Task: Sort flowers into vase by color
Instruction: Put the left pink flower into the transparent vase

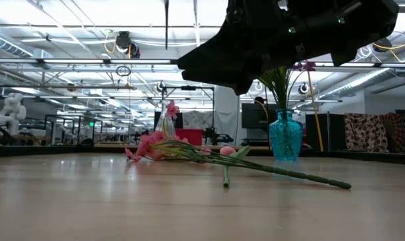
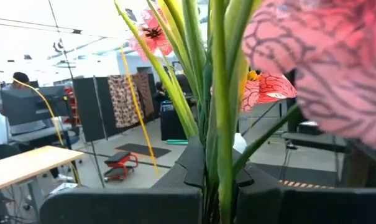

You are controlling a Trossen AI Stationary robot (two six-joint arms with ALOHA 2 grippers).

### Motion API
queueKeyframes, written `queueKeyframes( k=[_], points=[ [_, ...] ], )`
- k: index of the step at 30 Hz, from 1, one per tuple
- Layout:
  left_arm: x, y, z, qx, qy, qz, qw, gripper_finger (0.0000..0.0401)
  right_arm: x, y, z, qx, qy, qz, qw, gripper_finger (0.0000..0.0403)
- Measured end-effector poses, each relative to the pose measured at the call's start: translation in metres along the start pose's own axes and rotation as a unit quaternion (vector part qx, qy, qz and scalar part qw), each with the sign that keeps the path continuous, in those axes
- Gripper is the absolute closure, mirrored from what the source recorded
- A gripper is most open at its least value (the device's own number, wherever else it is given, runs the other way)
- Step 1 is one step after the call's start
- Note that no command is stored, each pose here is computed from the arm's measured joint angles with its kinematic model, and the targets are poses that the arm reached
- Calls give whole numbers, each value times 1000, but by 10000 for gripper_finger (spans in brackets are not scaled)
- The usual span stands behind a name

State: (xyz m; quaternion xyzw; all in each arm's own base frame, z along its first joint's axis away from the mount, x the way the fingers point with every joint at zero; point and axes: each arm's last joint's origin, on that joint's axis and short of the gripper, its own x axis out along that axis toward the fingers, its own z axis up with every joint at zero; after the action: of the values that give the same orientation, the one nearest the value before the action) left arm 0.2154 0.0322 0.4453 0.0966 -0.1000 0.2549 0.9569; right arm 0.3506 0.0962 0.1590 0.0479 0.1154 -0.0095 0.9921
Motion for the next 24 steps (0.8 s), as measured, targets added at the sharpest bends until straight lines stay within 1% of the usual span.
queueKeyframes(
  k=[2,5,7,9,11,13,15,19,21,24],
  points=[
    [2,6,-7,1,3,-2,1000,392,0,0,0,-2,1,-4,1000,239],
    [6,14,-21,7,11,-3,1000,392,0,-2,-1,-3,1,-37,999,239],
    [10,25,-33,23,13,28,999,392,0,-4,-2,-3,3,-61,998,239],
    [13,39,-43,2,2,58,998,392,0,-5,-3,-4,5,-73,997,239],
    [14,50,-50,-22,-17,51,998,392,0,-6,-4,-4,9,-84,996,239],
    [14,58,-55,-41,-21,39,998,392,0,-6,-5,2,13,-86,996,239],
    [14,62,-63,-48,-14,33,998,392,0,-6,-5,9,15,-86,996,239],
    [11,65,-80,-63,-11,43,997,392,-1,-7,-8,11,29,-90,995,239],
    [8,66,-85,-68,-19,39,997,392,-1,-8,-9,9,31,-107,994,239],
    [3,65,-93,-67,-18,25,997,392,-2,-10,-11,7,30,-150,988,239]
  ],
)
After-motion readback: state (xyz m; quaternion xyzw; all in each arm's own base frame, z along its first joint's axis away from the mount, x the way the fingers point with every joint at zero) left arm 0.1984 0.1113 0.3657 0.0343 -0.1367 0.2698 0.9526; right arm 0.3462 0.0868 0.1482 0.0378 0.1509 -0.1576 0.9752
